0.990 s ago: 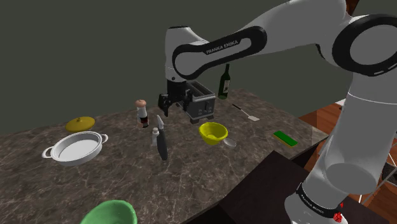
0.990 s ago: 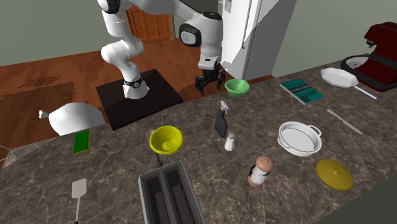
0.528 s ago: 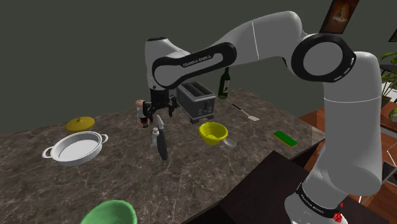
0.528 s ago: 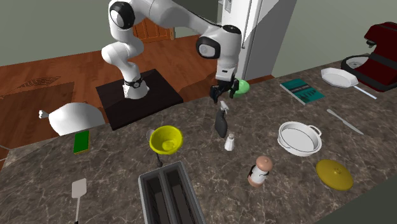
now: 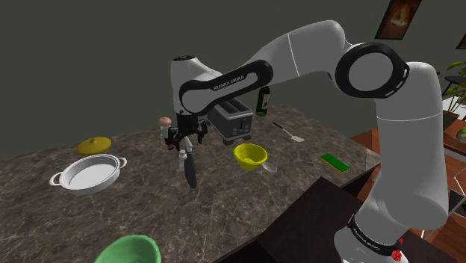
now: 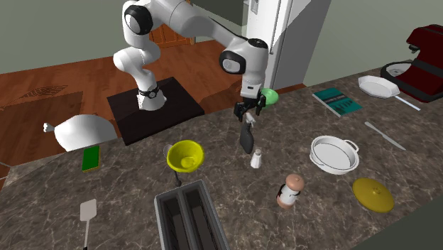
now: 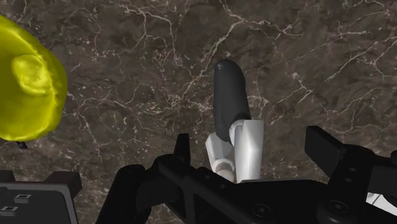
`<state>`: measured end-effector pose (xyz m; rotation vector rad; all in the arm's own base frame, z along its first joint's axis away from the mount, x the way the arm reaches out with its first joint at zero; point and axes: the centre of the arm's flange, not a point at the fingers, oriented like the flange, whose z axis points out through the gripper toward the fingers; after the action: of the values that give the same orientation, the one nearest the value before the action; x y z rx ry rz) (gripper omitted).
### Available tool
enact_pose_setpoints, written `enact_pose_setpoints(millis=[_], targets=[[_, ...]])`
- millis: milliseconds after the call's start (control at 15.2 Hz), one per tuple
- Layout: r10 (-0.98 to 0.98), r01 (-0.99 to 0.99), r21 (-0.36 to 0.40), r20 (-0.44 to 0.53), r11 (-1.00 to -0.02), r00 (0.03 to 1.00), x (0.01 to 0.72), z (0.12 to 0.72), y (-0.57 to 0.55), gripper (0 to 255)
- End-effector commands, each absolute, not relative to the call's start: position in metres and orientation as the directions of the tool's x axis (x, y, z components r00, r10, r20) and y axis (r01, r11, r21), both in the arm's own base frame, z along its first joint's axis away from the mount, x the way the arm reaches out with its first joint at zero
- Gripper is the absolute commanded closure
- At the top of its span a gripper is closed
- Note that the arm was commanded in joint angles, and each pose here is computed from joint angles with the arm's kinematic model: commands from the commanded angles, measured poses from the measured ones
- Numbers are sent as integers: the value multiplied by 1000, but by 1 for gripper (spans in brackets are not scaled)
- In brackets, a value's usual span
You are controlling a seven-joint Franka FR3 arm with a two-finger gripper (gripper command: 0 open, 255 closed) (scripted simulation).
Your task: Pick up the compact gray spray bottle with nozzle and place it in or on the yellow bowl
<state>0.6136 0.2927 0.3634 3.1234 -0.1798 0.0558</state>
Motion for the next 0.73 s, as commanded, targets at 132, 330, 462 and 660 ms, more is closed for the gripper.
enact_pose_setpoints(millis=[132, 330, 462, 660], targets=[[-114, -115, 10, 37, -993, 993, 613, 363, 293, 0], [-114, -115, 10, 37, -993, 993, 613, 363, 293, 0], [-114, -115, 10, 37, -993, 993, 613, 363, 293, 255], [-114, -115, 10, 37, -993, 993, 613, 363, 293, 255]])
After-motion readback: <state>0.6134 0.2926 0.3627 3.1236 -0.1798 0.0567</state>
